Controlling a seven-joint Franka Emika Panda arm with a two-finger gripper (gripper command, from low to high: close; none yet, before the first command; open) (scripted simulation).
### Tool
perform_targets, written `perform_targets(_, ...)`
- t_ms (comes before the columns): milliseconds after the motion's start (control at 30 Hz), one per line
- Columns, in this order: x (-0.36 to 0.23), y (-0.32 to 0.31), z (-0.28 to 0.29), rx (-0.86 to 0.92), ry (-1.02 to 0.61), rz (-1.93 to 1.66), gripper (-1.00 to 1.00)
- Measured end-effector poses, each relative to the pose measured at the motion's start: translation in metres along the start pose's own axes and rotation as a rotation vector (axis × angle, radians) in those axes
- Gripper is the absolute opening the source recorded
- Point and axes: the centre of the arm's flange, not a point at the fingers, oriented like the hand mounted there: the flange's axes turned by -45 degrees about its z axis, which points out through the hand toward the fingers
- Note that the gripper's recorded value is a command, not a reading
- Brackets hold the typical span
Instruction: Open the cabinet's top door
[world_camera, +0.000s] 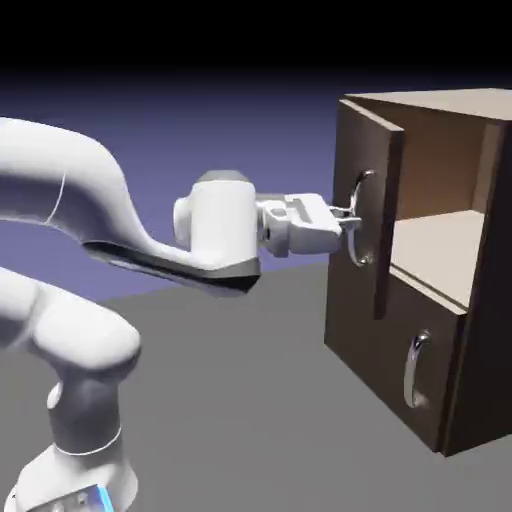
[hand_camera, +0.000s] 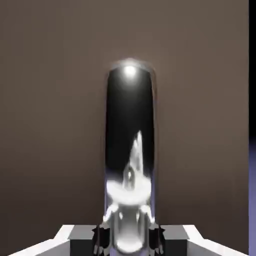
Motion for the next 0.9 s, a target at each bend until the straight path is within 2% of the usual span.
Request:
perform_targets(433,0.000,-0.030,-0.060,-0.169,0.000,0.000,-1.00)
perform_targets(900,0.000,-0.089,-0.135,-0.409,0.000,0.001,-1.00)
